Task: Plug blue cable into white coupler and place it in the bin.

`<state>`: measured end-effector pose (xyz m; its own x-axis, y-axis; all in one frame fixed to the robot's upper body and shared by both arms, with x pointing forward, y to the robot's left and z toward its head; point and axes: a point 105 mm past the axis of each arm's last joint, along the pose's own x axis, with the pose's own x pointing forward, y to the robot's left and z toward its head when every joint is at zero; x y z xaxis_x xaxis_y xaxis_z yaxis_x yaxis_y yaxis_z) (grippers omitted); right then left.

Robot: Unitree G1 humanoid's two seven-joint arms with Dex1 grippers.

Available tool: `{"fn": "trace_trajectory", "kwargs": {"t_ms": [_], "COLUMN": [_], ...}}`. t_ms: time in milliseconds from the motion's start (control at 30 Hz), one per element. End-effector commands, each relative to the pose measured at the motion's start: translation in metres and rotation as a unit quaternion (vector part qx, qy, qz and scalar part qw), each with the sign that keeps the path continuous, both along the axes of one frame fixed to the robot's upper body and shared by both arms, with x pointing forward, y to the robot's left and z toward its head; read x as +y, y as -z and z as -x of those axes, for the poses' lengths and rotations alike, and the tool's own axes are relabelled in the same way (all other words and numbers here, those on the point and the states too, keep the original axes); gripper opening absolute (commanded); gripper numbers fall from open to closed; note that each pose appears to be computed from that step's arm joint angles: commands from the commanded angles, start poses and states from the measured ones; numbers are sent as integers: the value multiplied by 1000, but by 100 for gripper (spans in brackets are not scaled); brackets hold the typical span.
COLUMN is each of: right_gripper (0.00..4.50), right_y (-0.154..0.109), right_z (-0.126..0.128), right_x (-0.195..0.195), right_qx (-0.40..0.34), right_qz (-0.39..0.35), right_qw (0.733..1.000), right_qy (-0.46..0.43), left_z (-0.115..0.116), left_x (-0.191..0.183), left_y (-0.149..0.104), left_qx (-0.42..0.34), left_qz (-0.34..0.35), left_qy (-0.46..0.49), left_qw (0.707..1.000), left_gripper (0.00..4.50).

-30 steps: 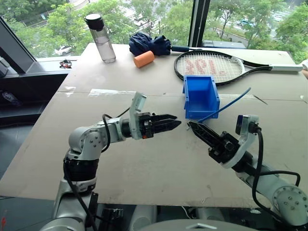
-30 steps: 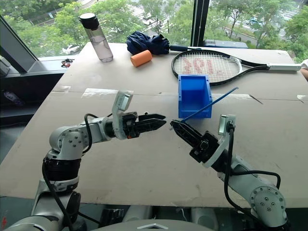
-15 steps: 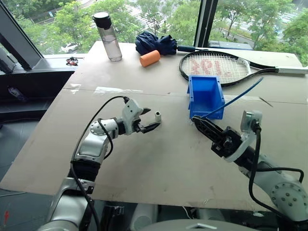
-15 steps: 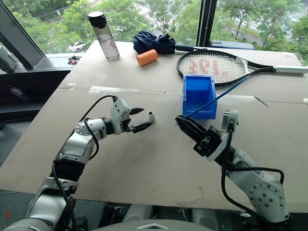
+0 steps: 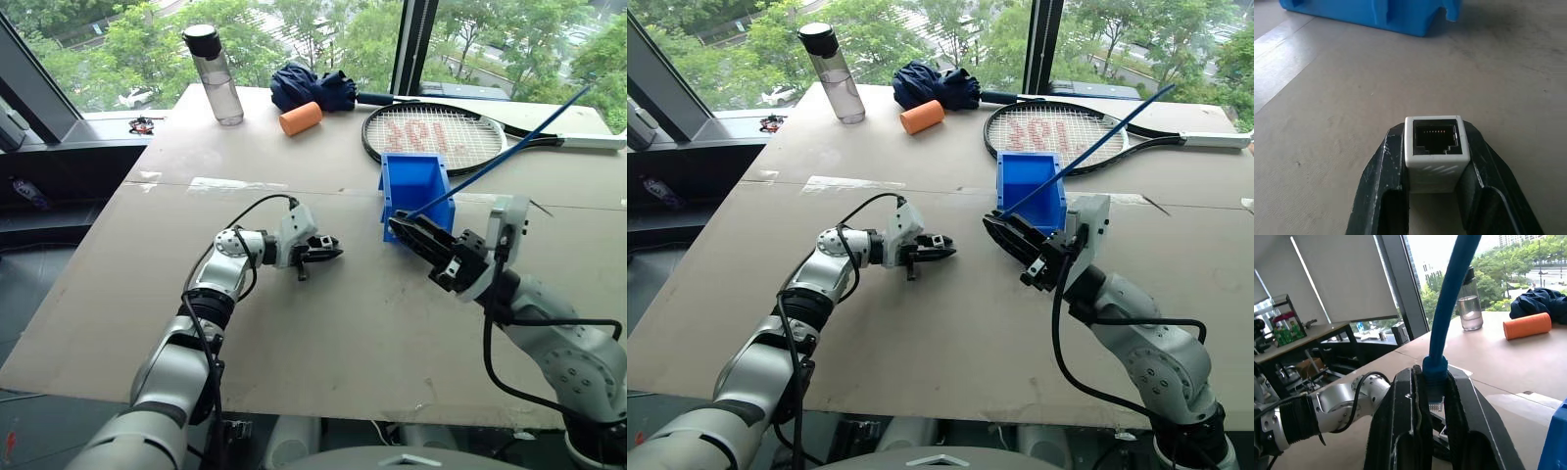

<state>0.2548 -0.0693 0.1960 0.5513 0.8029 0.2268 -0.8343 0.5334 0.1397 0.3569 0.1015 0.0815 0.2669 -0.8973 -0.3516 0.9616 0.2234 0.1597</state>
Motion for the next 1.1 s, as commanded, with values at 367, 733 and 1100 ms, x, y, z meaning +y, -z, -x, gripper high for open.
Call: {"fn": "trace_trajectory", "kwargs": {"t_ms": [367, 733, 1100], "right_gripper": [0, 0, 0], "right_y": [40, 64, 83], "right_z": [-25, -31, -34], "right_x": [31, 31, 18], "right_qx": [-89, -70, -46], "right_qz": [150, 167, 200], "right_qw": [979, 975, 969], "right_qy": [-103, -132, -138], "left_z": [32, 39, 41], "left_x": [-50, -45, -43], "left_y": [-10, -16, -12], "left_qx": [3, 16, 12], "left_qz": [-33, -21, -36], "left_qy": [157, 176, 186], "left_qw": [987, 984, 982], "left_gripper": [60, 60, 60]}}
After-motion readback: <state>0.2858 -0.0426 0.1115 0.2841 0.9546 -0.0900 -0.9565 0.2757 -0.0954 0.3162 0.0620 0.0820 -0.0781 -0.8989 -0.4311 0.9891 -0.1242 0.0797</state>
